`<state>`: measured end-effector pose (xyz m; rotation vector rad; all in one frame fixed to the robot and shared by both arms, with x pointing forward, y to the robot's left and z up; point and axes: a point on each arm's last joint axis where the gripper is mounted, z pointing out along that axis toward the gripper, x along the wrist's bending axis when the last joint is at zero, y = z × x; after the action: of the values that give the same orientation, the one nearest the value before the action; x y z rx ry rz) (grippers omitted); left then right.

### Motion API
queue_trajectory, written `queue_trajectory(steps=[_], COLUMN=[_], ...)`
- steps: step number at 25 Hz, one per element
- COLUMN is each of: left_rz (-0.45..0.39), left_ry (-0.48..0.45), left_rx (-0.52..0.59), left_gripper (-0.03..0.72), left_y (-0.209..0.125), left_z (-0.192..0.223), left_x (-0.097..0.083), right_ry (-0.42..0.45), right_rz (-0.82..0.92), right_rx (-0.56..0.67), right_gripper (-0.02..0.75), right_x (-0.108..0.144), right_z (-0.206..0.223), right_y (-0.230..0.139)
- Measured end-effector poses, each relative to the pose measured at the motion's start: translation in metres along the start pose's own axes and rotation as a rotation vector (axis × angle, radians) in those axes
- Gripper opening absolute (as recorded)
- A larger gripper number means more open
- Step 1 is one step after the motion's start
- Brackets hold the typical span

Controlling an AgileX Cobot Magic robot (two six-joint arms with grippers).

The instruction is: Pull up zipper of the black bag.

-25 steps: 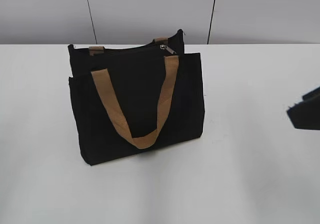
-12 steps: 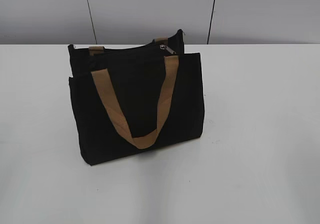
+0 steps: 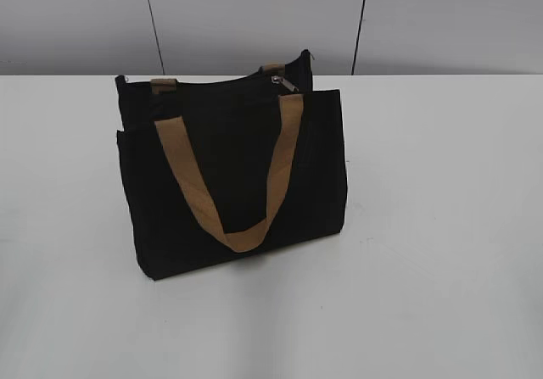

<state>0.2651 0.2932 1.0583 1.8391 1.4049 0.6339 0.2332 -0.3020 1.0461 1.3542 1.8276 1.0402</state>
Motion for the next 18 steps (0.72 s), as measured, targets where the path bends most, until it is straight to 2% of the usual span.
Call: queue_trajectory(steps=[10, 18], left_rz=[-0.003, -0.017], left_ry=[-0.008, 0.009], left_rx=[0.001, -0.015], left_gripper=[0.387, 0.322], left_y=[-0.0001, -0.0012], left_z=[0.0000, -0.0021], left_x=[-0.0007, -0.0001], right_ry=[0.009, 0.010], right_rz=[0.006, 0.006], right_rx=[0.001, 0.002], right_gripper=[0.316, 0.316], right_x=[0.0008, 0.0009], right_z=[0.0000, 0.0000], right_y=[-0.0001, -0.0002])
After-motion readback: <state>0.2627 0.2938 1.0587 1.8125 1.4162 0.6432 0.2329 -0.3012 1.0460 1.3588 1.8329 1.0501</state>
